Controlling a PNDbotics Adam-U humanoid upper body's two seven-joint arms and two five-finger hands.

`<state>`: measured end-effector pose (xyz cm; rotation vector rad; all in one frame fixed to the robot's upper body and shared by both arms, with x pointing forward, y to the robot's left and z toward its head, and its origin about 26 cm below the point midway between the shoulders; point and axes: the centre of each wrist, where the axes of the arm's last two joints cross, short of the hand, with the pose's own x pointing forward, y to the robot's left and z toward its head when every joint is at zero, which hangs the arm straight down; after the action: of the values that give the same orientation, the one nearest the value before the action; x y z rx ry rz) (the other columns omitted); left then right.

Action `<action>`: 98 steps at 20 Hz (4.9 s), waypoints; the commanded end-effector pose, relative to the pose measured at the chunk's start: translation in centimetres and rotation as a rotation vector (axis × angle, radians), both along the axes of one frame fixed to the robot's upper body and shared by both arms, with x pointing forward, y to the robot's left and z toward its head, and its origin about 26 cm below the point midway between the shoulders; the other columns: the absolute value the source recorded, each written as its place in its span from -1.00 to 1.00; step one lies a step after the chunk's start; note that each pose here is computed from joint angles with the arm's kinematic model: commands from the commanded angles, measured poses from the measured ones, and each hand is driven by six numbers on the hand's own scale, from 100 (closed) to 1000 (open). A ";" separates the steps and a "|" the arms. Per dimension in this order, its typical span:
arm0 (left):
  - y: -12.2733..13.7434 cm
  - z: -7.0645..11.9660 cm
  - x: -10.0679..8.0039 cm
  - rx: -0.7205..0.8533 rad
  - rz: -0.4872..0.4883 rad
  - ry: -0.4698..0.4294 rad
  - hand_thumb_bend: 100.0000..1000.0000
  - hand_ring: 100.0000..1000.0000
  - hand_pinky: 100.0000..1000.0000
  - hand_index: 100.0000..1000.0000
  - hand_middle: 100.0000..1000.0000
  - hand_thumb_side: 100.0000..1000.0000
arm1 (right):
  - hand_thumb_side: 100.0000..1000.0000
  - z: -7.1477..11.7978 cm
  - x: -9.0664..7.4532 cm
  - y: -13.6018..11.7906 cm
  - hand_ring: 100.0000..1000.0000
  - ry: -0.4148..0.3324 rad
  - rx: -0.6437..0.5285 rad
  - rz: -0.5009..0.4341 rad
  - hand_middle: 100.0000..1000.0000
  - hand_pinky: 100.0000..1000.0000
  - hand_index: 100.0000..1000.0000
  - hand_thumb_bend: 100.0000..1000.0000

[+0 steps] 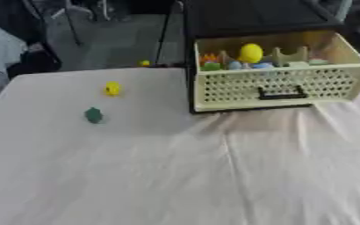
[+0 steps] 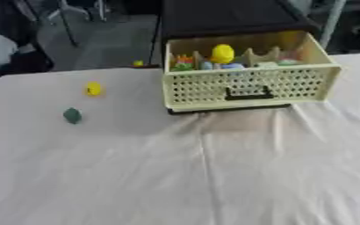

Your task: Pick up objects from table and place into drawer.

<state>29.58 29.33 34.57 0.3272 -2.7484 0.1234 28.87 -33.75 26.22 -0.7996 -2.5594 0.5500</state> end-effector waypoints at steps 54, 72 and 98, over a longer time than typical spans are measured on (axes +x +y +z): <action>-3.4 -6.7 1.4 -0.110 -0.185 0.300 -0.96 -0.15 -0.61 0.52 0.41 0.77 | 1.00 6.6 -0.1 4.1 0.25 0.944 -1.011 0.060 0.53 0.10 0.86 -1.00; -3.5 -7.1 1.4 -0.103 -0.208 0.319 -1.00 -0.14 -0.58 0.53 0.43 0.82 | 1.00 7.2 1.0 3.1 0.28 0.915 -0.969 -0.094 0.54 0.06 0.84 -1.00; -3.8 -7.3 1.4 -0.100 -0.228 0.315 -1.00 -0.12 -0.57 0.54 0.44 0.85 | 1.00 7.4 2.4 1.8 0.49 0.875 -0.932 -0.158 0.68 0.00 0.81 -1.00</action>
<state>31.28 25.71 26.62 0.0086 -2.4054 0.1531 31.46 -31.49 32.63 -0.7251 -1.3486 1.6558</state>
